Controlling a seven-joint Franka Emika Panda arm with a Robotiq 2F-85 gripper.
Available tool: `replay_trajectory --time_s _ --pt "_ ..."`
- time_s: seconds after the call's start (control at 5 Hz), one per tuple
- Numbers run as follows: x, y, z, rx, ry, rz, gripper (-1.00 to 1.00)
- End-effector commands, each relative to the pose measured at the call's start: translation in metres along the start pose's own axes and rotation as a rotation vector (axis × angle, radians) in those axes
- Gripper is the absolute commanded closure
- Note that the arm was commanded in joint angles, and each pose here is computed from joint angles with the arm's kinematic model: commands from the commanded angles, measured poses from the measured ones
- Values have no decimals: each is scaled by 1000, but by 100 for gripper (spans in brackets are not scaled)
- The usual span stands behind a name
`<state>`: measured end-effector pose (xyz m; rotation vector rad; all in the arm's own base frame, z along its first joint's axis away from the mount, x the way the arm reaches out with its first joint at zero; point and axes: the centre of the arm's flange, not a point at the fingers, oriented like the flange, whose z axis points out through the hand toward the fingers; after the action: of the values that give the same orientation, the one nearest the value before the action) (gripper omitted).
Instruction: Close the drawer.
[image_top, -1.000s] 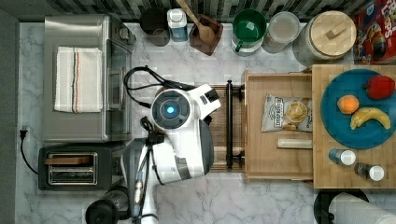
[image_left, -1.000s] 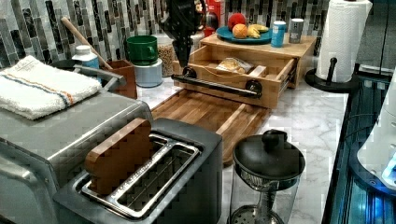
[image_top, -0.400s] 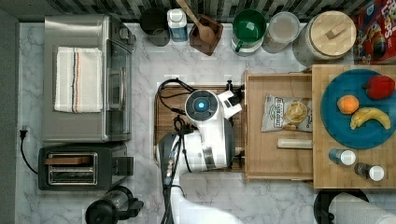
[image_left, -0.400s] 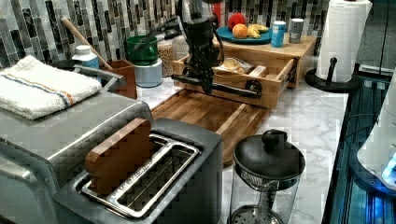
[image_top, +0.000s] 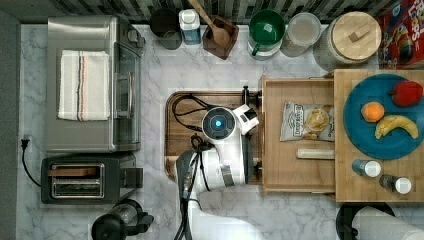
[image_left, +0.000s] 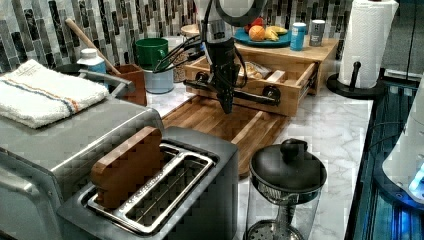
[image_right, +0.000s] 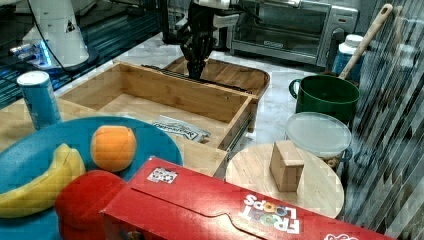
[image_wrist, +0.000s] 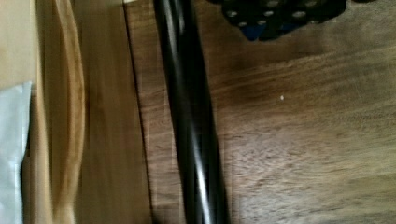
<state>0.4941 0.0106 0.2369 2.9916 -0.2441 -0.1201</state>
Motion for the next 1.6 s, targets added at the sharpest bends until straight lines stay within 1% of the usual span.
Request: replay_trajectory --time_s 0.2,0.6,0.8,1.0,1.2,1.4,1.6 --pt "20 66 -22 -55 100 -221 100" --pt "42 144 -19 -51 148 -293 100" --pt "48 184 -14 -47 151 -276 100" --pt "46 224 -16 -53 146 -219 100" --pt "43 257 -19 -67 152 -155 100" --pt "38 286 -22 -78 183 -109 100" --pt "38 323 -22 -68 202 -109 100"
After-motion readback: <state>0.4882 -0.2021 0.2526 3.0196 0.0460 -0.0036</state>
